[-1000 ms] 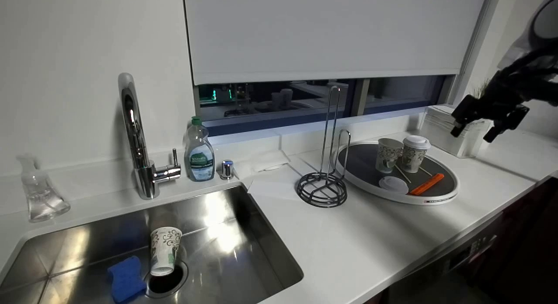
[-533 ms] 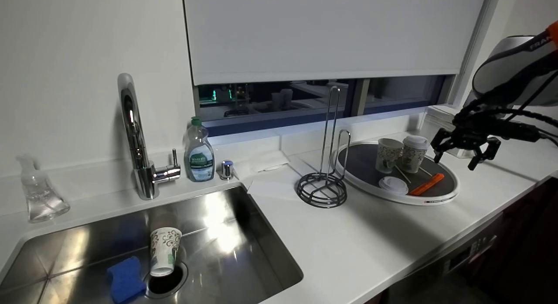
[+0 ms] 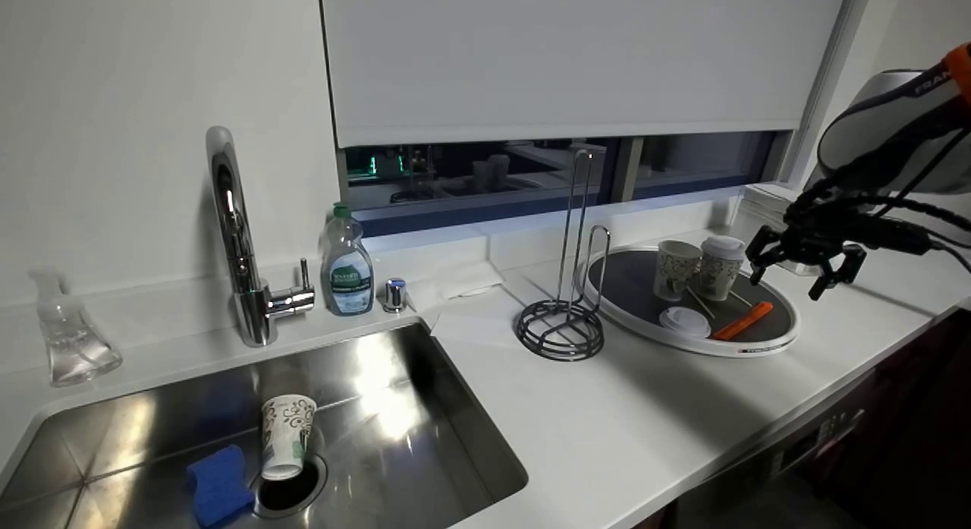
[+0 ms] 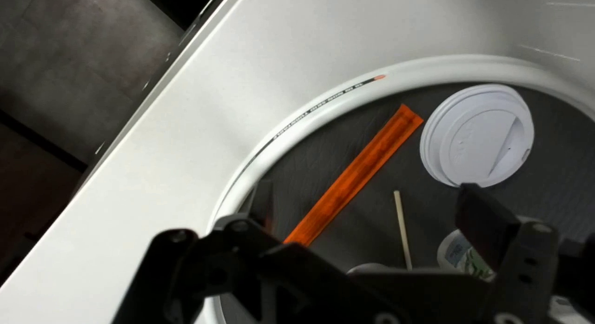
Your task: Pick up the orange pack from the tray and put it inside the paper cup on the left
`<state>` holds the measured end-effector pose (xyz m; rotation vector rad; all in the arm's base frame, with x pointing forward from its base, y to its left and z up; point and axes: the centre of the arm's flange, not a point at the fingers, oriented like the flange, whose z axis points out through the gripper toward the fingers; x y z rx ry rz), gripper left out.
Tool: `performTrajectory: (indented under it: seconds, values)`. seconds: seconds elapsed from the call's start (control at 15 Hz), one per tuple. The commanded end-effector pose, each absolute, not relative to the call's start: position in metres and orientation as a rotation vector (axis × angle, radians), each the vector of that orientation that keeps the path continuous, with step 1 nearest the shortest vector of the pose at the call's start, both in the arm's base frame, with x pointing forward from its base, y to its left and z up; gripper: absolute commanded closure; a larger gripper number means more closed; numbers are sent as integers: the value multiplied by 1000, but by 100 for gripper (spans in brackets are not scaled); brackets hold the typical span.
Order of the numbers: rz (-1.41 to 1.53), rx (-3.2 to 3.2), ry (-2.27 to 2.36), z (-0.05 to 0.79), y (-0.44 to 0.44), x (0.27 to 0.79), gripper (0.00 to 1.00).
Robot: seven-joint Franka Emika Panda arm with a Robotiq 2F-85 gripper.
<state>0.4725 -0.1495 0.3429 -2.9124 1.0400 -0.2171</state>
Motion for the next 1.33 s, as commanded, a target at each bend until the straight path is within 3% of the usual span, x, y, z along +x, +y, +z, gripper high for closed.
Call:
performTrajectory:
  seconds: [0.0, 0.33, 0.4, 0.6, 0.67, 0.8, 0.93, 1.27]
  values:
    - [-195, -2846, 1156, 286, -159, 494, 0]
    - [-190, -2840, 1255, 256, -168, 516, 1]
    - [-202, -2833, 1268, 258, -171, 520, 8]
    - [-226, -2826, 1297, 262, -178, 529, 12]
    - [-231, -2827, 1308, 260, -181, 533, 24]
    - [-230, -2819, 1336, 258, -185, 539, 30]
    - [-225, -2815, 1359, 254, -186, 544, 43]
    - [-202, -2808, 1399, 241, -185, 554, 42]
